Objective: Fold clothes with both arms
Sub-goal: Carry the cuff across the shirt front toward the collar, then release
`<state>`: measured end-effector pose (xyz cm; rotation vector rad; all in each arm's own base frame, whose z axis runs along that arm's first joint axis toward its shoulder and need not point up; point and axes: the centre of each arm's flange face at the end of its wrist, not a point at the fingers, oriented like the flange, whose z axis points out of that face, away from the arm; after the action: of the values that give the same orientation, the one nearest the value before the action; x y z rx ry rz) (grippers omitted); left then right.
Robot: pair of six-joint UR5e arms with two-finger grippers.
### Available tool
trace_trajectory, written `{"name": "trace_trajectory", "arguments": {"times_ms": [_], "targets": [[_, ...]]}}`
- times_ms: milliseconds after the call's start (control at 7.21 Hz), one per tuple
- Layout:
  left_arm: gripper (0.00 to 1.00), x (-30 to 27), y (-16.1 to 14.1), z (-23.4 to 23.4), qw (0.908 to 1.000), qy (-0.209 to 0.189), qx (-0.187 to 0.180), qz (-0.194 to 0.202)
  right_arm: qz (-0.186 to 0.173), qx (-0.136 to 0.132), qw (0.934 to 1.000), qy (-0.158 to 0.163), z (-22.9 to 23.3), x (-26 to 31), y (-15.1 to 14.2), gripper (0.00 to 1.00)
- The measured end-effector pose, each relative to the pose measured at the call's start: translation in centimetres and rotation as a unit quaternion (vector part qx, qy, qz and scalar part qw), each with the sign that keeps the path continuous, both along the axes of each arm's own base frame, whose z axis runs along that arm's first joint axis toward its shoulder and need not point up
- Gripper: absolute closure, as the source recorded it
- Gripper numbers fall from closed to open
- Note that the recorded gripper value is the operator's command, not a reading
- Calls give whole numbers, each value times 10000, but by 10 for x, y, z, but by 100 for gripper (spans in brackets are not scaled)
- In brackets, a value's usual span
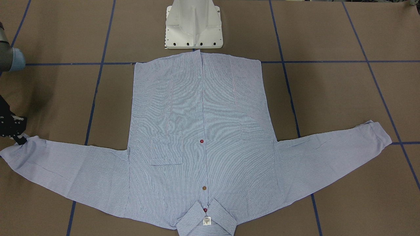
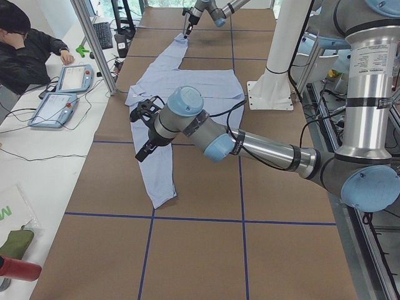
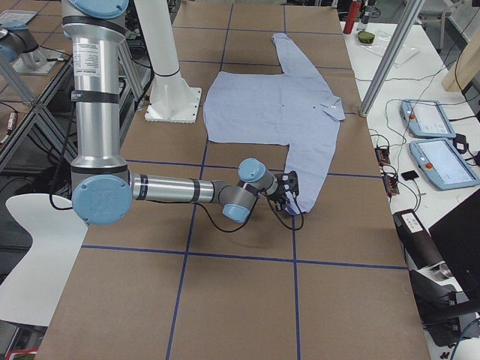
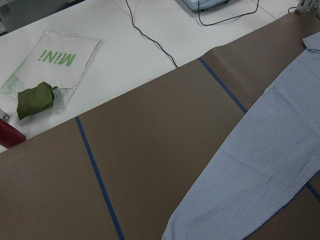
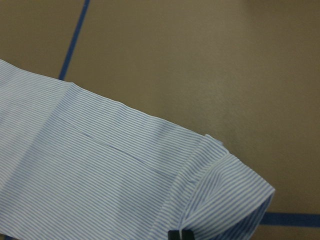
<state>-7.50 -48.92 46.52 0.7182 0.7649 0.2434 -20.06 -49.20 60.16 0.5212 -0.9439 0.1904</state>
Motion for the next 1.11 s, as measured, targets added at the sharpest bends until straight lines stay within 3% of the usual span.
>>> {"name": "trace_trajectory", "arguments": {"times_ms": [277, 555, 832, 1110], "targets": [[0, 0, 2, 1, 10000, 0, -12, -3, 51, 538, 9979, -354, -78, -22, -37, 100], [0, 0, 5, 4, 10000, 1, -37, -6, -53, 1067, 9913, -770, -195, -75, -86, 100], [0, -1, 6, 5, 10000, 1, -49, -7, 93, 951, 9902, -1018, -305, -151, -105, 100], [0, -1, 6, 5, 10000, 1, -55, -8, 362, 882, 9919, -839, -383, -232, -91, 100]]}}
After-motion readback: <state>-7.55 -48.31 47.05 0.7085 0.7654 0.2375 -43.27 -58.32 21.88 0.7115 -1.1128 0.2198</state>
